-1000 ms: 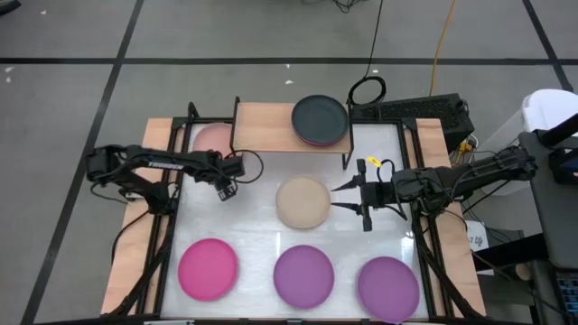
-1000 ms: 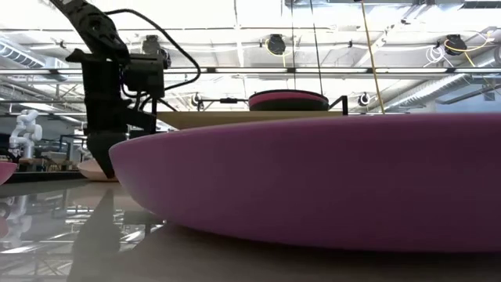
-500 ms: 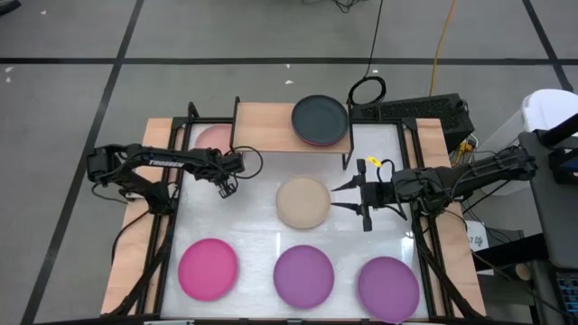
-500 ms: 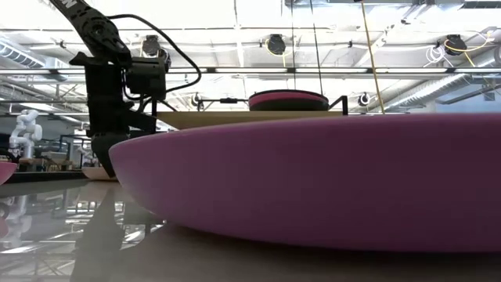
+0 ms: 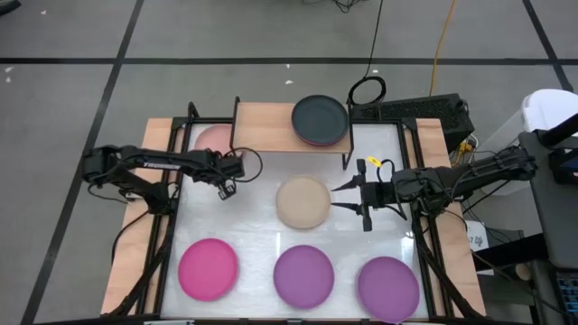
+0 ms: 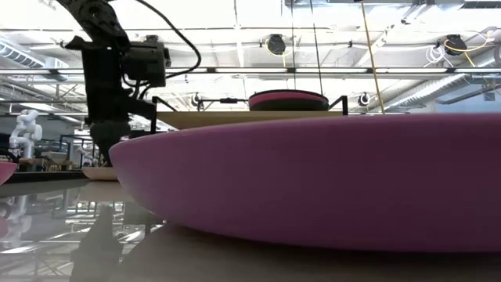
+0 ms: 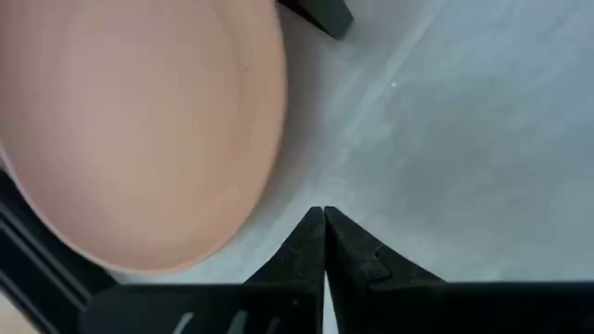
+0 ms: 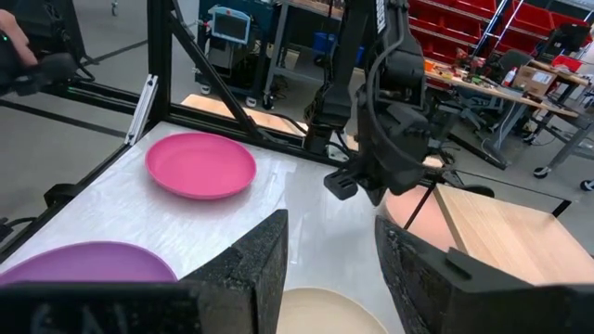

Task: Place and stack plates onto a shelf
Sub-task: Stack the light pink plate on the black plate on the shelf

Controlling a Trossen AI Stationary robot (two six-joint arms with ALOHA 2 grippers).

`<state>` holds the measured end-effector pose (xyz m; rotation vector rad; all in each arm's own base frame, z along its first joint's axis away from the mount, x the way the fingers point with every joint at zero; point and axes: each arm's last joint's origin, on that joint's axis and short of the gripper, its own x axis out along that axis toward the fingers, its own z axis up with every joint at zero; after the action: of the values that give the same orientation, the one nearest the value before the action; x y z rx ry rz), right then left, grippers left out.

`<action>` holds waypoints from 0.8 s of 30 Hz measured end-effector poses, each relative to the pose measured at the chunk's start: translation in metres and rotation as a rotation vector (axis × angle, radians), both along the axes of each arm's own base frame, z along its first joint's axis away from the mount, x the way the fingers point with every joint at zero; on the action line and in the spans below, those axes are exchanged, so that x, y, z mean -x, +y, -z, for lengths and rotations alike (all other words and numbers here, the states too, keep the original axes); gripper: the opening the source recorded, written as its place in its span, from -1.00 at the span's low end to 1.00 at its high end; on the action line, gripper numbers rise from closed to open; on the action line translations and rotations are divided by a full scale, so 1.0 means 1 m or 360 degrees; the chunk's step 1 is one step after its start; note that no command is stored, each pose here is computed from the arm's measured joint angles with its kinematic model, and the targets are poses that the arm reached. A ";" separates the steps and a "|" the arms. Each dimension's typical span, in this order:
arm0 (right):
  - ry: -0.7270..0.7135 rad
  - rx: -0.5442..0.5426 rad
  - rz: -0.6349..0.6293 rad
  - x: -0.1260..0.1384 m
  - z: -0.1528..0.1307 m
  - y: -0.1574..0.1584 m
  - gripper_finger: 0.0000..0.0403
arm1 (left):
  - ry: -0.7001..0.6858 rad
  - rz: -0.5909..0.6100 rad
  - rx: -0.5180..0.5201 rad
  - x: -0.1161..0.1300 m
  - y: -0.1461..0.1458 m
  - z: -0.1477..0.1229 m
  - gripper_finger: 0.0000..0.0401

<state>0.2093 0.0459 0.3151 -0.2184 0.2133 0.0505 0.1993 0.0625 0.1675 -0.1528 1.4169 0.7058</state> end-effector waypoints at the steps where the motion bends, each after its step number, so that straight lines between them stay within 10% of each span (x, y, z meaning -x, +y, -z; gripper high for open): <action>1: 0.0000 0.0000 0.0000 0.000 0.000 0.000 -0.29 | 0.0000 0.0003 -0.0005 0.000 0.000 -0.002 -0.98; 24: 0.0033 -0.0019 0.0007 0.000 0.014 0.000 -0.29 | -0.0007 0.0098 0.0015 -0.005 0.022 0.007 -0.29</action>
<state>0.2095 0.0459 0.3010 -0.2054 0.2342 0.0496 0.2048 0.0842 0.1601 -0.1173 1.4153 0.6480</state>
